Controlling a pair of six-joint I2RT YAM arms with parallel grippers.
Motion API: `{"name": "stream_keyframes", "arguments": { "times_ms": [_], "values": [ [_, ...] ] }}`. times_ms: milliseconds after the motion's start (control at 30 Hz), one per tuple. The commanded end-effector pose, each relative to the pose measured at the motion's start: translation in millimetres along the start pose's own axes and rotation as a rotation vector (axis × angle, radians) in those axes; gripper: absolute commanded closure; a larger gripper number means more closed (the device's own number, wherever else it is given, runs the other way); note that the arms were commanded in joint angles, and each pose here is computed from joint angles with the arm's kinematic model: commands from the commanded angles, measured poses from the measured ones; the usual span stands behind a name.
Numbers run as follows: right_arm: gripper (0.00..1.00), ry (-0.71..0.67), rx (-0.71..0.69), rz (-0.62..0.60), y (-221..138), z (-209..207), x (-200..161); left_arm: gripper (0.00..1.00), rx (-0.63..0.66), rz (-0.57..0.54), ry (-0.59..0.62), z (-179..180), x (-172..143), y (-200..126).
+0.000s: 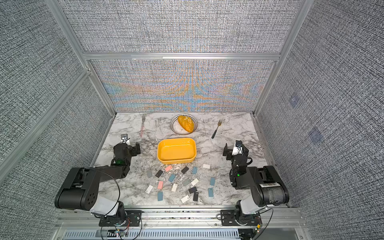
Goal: Put the eraser in the storage box
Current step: Pick up the eraser from the center of the board.
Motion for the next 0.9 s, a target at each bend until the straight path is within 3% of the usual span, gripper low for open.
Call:
{"name": "stream_keyframes", "arguments": {
  "times_ms": [0,667,800,867],
  "values": [
    [0.02,0.009,0.02,-0.01,1.9,2.6,4.1,0.0,-0.002,-0.007,0.001,0.1,1.7,0.0],
    [0.02,0.022,0.058,-0.016,3.9,2.6,10.4,0.0,-0.018,-0.015,-0.01,1.0,3.4,0.1],
    [0.02,0.001,-0.125,0.051,26.5,11.4,46.4,0.0,0.036,-0.017,-0.013,14.5,24.1,-3.2],
    [0.02,-0.022,-0.25,0.087,31.8,31.6,69.6,0.0,0.067,0.107,-0.041,28.6,47.7,-10.5]
  ]
}}
Point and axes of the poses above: each gripper's point midway between its finger pads, its own y axis out along the fingers, its own z axis along the line the jaws close on, x = y × z, the point moved 4 cm from there along -y, back along the fingers, and after that the axes turned 15 degrees about y, right-handed, at the moved point
